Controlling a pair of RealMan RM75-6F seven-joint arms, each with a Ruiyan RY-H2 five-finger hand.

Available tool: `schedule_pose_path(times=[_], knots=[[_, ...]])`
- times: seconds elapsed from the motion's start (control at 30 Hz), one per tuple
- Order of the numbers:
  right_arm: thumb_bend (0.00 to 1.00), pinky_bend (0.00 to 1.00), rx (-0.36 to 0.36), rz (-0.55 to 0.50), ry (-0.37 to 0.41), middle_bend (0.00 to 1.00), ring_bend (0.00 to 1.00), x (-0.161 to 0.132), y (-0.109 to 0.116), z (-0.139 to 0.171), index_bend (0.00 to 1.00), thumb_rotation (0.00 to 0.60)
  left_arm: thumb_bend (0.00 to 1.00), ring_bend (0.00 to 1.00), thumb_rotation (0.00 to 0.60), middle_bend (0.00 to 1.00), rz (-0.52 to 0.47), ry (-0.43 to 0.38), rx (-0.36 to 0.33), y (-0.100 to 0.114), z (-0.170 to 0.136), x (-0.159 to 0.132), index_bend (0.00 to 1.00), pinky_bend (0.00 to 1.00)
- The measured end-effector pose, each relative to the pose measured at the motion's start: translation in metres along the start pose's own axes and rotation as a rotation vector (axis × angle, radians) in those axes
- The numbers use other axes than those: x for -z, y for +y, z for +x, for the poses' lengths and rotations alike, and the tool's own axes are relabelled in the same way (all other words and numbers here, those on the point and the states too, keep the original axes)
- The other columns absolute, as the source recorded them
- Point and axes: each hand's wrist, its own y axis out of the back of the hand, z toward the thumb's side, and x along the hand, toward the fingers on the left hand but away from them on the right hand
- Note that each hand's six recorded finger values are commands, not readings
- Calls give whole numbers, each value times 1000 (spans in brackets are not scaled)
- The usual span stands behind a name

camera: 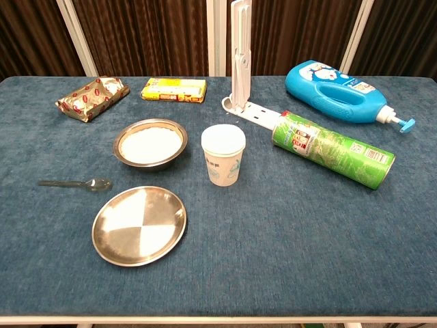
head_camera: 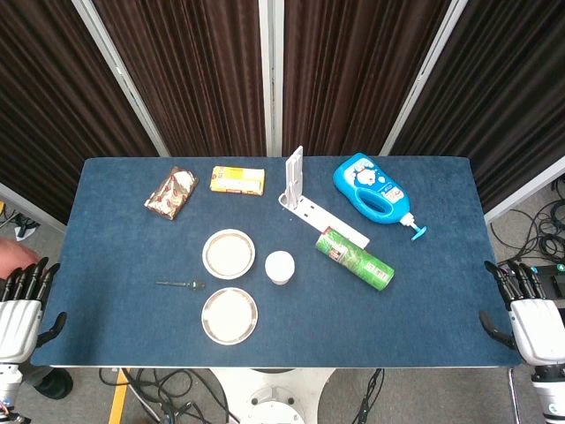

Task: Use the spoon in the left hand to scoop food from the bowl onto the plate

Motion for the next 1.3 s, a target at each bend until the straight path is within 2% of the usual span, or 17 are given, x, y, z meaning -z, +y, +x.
schedule_pose_path(times=[0.4,0.5,0.57,0.63,0.7,0.83,1.03,1.17,1.3], knots=[[279,0,4,-6,0,168,0,0,0,0,38,600,361,0,600,3,-10,-31,45,-7,11,-10,118,0],[278,0,3,-5,0,168,0,1,0,-2,38,600,333,54,600,124,-9,-60,55,-7,23,-18,190,7],[279,0,6,-3,0,168,0,2,1,-4,39,600,321,166,600,247,-15,-82,60,-7,33,-24,270,106],[279,0,11,1,3,168,0,2,3,-6,38,600,311,298,600,378,-28,-115,75,-7,46,-34,359,322],[279,0,14,4,5,168,0,2,5,-7,38,600,310,410,600,483,-58,-154,99,-9,60,-47,390,493],[279,0,17,9,6,169,0,3,7,-9,38,600,310,590,600,652,-124,-227,176,-21,86,-73,423,721],[279,0,14,13,-6,171,0,6,7,-9,39,600,312,730,600,791,-163,-298,324,-60,119,-113,508,875],[279,0,13,15,-10,173,0,6,6,-10,39,600,312,796,600,847,-188,-276,369,-80,131,-124,535,934],[279,0,12,18,-7,173,0,5,6,-11,38,600,312,821,600,871,-224,-242,399,-93,135,-132,533,952]])
